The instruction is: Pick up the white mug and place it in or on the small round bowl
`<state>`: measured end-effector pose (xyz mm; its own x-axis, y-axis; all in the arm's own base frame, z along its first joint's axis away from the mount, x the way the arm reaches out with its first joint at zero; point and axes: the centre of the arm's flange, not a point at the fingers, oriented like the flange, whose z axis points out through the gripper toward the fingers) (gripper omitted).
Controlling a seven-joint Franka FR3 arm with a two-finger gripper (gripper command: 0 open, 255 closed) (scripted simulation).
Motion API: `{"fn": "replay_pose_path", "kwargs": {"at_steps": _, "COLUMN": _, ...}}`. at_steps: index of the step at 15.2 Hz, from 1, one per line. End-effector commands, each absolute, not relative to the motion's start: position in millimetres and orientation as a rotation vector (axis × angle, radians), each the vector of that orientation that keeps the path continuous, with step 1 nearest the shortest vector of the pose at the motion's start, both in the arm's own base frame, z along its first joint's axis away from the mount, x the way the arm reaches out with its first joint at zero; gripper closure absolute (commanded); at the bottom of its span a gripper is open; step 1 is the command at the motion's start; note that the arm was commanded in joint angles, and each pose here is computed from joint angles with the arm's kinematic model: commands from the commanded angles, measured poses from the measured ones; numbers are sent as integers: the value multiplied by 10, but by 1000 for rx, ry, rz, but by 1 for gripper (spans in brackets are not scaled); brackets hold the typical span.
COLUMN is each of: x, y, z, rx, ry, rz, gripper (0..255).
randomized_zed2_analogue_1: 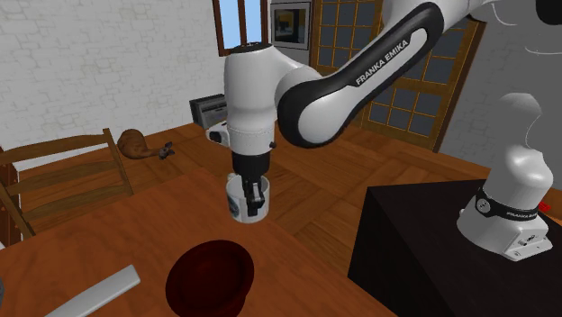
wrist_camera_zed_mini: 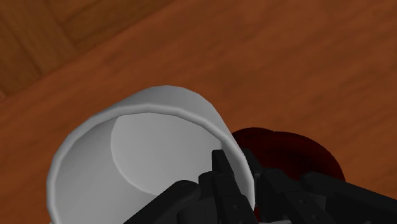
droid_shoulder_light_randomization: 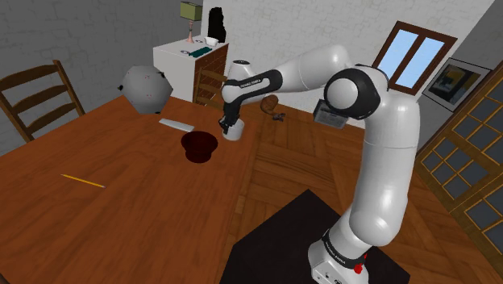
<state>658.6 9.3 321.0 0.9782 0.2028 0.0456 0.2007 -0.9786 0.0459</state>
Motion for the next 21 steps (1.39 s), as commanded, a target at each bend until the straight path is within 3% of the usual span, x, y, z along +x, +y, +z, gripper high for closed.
{"fn": "replay_pose_path", "kwargs": {"at_steps": 1, "x": 6596, "y": 94, "z": 3320, "rx": 3084, "ry": 315, "rz": 77, "gripper": 255}}
{"fn": "replay_pose_path", "kwargs": {"at_steps": 14, "x": 7552, "y": 1265, "z": 3497, "rx": 3084, "ry": 315, "rz": 77, "gripper": 255}}
{"fn": "replay_pose_path", "kwargs": {"at_steps": 21, "x": 7551, "y": 1265, "z": 3127, "rx": 3084, "ry": 315, "rz": 77, "gripper": 255}}
